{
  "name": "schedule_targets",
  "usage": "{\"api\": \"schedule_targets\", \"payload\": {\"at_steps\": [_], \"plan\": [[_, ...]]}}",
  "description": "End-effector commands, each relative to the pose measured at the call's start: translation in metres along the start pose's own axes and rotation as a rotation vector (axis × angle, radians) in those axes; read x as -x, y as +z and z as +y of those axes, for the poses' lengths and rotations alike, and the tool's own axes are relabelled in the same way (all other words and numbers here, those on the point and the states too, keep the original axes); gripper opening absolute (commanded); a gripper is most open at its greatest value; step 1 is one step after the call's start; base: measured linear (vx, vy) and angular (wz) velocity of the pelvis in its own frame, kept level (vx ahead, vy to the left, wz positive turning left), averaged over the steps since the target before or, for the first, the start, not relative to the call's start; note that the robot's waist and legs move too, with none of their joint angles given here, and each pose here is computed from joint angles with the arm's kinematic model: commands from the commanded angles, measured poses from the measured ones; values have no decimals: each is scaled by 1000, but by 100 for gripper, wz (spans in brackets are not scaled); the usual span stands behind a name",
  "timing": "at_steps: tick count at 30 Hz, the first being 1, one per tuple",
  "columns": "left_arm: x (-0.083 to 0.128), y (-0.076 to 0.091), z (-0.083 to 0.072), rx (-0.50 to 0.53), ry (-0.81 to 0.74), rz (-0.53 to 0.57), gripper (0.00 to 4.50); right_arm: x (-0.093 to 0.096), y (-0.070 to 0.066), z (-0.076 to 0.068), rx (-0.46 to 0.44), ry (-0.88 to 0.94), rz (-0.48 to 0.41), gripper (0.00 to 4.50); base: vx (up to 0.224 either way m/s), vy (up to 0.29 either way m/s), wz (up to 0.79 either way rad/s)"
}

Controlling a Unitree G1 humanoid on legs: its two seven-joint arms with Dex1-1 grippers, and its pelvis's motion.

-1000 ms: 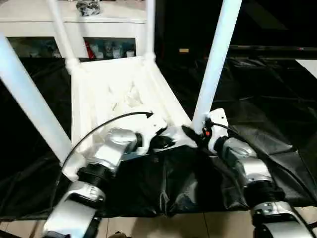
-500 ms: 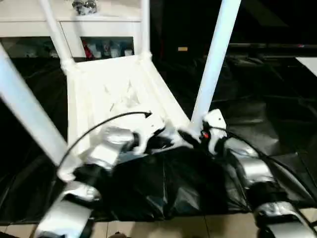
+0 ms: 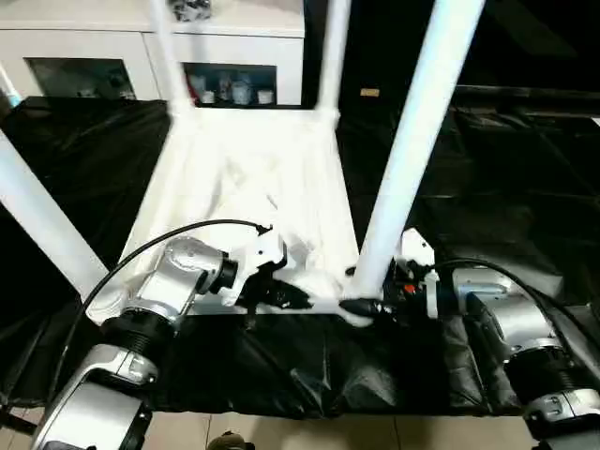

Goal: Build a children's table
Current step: Rotate leg to tighten

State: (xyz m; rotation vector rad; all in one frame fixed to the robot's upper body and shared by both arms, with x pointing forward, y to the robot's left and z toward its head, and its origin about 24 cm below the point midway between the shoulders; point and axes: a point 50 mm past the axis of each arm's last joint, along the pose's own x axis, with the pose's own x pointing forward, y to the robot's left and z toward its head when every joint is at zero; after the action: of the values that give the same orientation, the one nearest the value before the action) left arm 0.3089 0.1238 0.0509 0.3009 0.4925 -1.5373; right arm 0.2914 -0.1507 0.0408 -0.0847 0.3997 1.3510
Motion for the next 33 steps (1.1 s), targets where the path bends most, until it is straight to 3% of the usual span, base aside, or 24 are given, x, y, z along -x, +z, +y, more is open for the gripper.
{"api": "schedule_targets", "payload": {"at_steps": [1,10,15,20,25,27,29,33], "plan": [[-7,19,-2,-67,-51,-56,0,-14,1,12,4,126,5,297,0,0,0],[-10,18,0,-71,7,-69,0,-17,-1,17,-11,131,-8,269,0,0,0],[-22,26,13,-54,196,-124,0,-33,3,1,-9,-136,-95,268,0,0,0],[-39,37,20,-18,345,-158,0,-48,1,-17,-121,-421,-126,267,0,0,0],[-58,47,20,16,431,-184,0,-67,5,-18,-178,-553,-165,267,0,0,0],[-64,48,16,6,405,-183,0,-72,8,-16,-155,-543,-198,267,0,0,0],[-64,47,15,3,393,-182,0,-72,9,-16,-160,-547,-212,337,0,0,0],[-61,46,14,-13,371,-180,0,-69,12,-16,-144,-527,-227,360,0,0,0]]}}
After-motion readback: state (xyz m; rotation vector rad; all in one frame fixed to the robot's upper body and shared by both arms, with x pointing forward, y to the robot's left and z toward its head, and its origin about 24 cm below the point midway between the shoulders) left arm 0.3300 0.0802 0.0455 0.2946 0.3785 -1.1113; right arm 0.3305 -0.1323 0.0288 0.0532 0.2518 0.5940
